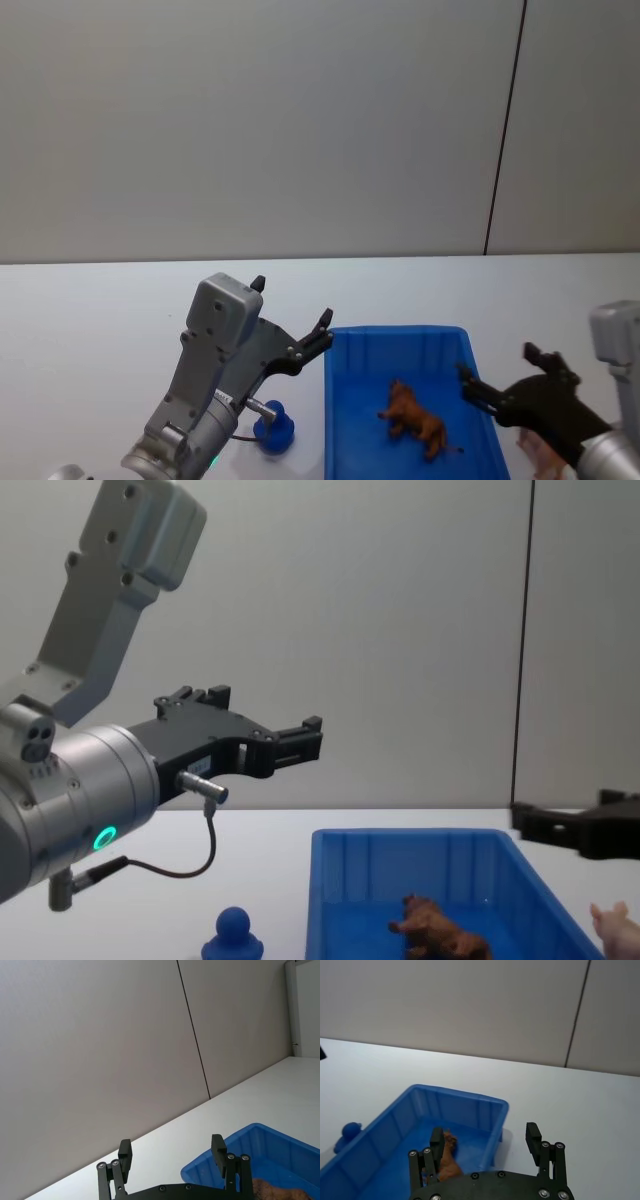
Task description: Pick up the two dolls from the table and place them into the box.
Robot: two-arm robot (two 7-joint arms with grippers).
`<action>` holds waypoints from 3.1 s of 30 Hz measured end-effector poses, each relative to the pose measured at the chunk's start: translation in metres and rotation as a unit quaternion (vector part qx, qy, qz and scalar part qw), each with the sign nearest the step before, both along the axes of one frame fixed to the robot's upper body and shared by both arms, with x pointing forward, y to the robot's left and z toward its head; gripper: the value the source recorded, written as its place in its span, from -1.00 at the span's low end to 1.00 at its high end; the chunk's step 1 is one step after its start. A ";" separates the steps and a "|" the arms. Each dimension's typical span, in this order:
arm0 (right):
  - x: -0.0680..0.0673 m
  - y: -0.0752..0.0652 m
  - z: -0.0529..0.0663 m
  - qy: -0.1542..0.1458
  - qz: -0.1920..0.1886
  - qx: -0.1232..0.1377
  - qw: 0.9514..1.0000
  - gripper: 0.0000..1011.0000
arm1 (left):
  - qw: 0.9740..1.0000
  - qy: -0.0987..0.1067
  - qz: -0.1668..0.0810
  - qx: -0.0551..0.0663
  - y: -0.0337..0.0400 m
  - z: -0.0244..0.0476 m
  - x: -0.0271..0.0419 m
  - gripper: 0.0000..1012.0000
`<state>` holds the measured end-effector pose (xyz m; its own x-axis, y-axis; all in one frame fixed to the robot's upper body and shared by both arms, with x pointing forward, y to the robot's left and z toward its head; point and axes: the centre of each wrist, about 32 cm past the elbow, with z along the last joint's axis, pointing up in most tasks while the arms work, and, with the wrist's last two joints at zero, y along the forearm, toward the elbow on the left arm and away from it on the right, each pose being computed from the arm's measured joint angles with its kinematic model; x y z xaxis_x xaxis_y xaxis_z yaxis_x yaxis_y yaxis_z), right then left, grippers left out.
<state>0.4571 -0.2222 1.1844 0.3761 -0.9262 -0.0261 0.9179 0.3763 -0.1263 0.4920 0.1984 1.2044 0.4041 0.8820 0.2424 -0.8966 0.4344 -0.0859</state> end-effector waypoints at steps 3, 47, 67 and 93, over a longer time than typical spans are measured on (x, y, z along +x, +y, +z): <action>-0.006 -0.007 0.001 -0.002 -0.017 -0.008 1.000 0.98 | 1.000 0.000 0.000 0.000 0.0000 0.0000 0.0000 0.98; -0.033 -0.046 -0.058 0.076 -0.048 -0.040 0.995 0.65 | 1.000 0.000 0.000 0.000 0.0000 0.0000 0.0000 0.98; -0.026 -0.044 -0.063 0.059 -0.051 -0.038 0.996 -0.25 | 1.000 0.000 0.000 0.000 0.0000 0.0000 0.0000 0.98; 0.005 -0.012 -0.011 -0.040 0.048 0.006 0.998 -0.25 | 1.000 0.000 0.000 0.000 0.0000 0.0000 0.0000 0.98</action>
<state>0.4621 -0.2343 1.1729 0.4648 -0.8854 -0.0034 0.8843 0.4644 -0.0498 0.4920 0.1984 1.2044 0.4040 0.8821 0.2425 -0.8967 0.4343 -0.0859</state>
